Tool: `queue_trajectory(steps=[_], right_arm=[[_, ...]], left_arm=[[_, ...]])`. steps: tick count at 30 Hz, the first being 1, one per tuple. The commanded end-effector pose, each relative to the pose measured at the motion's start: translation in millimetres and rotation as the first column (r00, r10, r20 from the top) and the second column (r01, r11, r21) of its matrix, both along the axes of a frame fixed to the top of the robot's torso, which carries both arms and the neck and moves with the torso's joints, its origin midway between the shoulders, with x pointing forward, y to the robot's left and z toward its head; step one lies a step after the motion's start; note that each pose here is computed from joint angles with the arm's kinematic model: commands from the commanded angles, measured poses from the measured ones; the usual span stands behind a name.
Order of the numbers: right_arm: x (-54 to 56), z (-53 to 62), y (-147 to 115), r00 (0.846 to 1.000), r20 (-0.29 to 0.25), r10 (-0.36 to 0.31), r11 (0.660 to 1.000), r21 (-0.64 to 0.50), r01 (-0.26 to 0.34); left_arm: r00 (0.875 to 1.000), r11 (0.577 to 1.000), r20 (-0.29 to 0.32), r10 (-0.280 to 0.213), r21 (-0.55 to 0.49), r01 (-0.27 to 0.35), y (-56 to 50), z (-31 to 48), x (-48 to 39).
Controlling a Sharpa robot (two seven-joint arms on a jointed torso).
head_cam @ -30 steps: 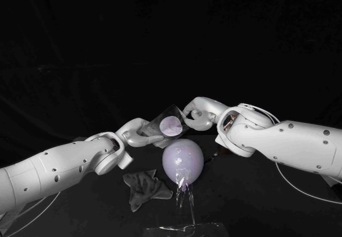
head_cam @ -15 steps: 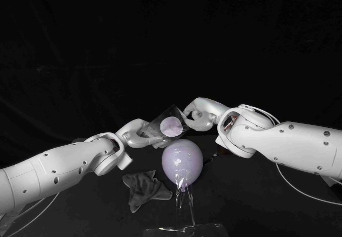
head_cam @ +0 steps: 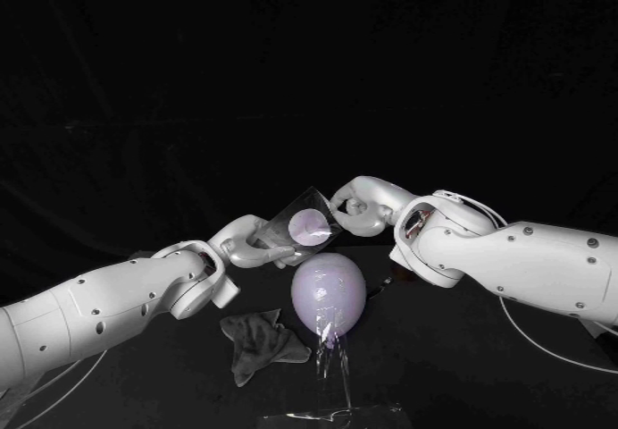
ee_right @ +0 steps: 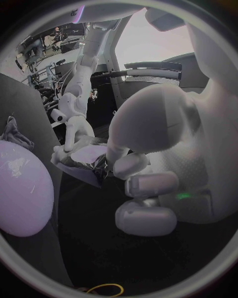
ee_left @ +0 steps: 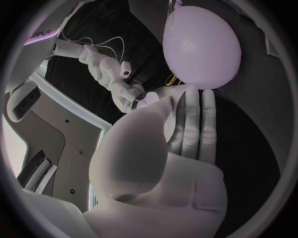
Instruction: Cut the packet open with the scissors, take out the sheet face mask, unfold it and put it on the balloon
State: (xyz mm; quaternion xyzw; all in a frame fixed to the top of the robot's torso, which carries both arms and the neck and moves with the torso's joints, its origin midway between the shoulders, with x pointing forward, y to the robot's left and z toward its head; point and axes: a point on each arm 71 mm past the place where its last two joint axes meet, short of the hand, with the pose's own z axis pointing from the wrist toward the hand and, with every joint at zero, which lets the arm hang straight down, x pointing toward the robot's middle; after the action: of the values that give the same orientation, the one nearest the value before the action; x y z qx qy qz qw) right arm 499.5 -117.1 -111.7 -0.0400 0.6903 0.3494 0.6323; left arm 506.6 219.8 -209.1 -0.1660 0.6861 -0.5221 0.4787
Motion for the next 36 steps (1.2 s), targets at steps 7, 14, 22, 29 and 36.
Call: queue_trajectory(steps=[7,14,22,29,36], right_arm=[[2.3,5.4,-5,1.0,0.02,-0.002,1.0,0.025,0.002],[1.4,4.9,-6,1.0,0.011,0.007,1.0,0.022,-0.007],[2.1,6.5,-11,1.0,0.018,-0.007,0.999,0.041,0.007],[3.6,8.4,-16,0.999,0.029,-0.026,0.998,0.061,0.024],[8.1,8.1,-20,0.997,0.006,-0.073,0.993,0.093,0.072]], left_arm=[[0.999,0.999,-0.028,0.038,-0.008,-0.038,5.8,-3.0,0.9],[0.999,0.999,-0.032,0.041,-0.01,-0.041,6.7,-3.2,1.1],[0.998,0.999,-0.036,0.047,-0.01,-0.047,9.3,-3.6,1.6],[0.998,0.999,-0.038,0.052,-0.015,-0.053,10.7,-3.5,1.8],[0.998,0.999,-0.038,0.049,-0.018,-0.049,10.0,-3.4,1.5]])
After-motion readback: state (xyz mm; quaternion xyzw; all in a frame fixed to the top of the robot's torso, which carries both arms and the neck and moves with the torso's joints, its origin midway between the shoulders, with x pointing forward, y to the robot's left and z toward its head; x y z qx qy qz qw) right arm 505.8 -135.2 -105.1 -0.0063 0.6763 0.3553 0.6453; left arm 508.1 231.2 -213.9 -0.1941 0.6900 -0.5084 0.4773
